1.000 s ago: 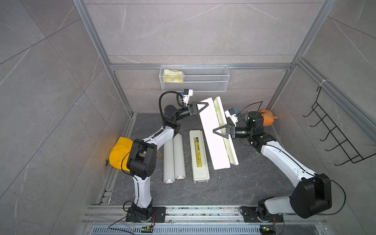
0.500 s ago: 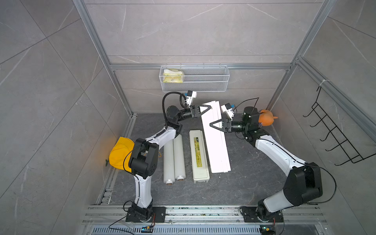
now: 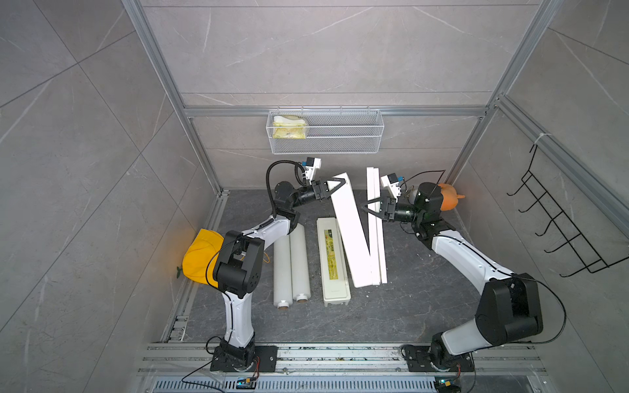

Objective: Put plastic wrap rolls into dispensers
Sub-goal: Open the lid of the plastic wrap cutting box, then place the lid at the center of the board.

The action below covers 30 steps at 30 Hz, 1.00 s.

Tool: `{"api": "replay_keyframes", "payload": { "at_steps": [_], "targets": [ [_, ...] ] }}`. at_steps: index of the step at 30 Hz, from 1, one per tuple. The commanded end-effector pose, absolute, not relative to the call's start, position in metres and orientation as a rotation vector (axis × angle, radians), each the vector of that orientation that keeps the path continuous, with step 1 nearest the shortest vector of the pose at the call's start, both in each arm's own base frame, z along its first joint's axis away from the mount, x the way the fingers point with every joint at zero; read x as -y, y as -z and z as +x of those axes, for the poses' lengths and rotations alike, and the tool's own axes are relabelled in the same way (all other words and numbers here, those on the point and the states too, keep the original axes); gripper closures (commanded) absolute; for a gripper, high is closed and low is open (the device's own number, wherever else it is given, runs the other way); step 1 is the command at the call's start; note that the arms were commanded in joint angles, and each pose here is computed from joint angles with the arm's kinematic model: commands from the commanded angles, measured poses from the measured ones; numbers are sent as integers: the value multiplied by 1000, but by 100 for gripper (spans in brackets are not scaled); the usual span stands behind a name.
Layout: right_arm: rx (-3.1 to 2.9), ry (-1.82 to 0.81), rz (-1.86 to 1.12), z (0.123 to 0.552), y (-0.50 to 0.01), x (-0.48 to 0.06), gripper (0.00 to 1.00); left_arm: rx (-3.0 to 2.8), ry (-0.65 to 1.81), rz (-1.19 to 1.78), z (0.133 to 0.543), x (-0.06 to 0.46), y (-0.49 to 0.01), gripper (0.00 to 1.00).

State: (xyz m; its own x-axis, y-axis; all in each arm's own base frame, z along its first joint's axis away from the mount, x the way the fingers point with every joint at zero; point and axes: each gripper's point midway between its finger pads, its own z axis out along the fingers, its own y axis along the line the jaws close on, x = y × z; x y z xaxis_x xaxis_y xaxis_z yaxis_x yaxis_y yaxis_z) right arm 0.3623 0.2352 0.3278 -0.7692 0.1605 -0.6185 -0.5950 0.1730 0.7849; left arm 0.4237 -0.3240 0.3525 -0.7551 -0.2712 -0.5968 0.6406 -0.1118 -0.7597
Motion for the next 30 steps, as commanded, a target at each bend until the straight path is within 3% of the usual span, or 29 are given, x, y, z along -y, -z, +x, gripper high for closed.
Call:
{"api": "replay_keyframes", "payload": {
  "at_steps": [1,12,23,30],
  "targets": [
    [-1762,-1612,-418,358,-362,-227,30,-1411,1874,456,414,307,-391,58],
    [-2161,-900,-222,378,-292,-164,28,-1419,1836,403,424,287,-391,57],
    [-2604,-182,-34,401,-149,-78,23,-1473,1829,390,424,289,-381,56],
    [-2761,43,54,407,-78,-36,22,-1524,1818,361,429,290,-368,56]
  ]
}}
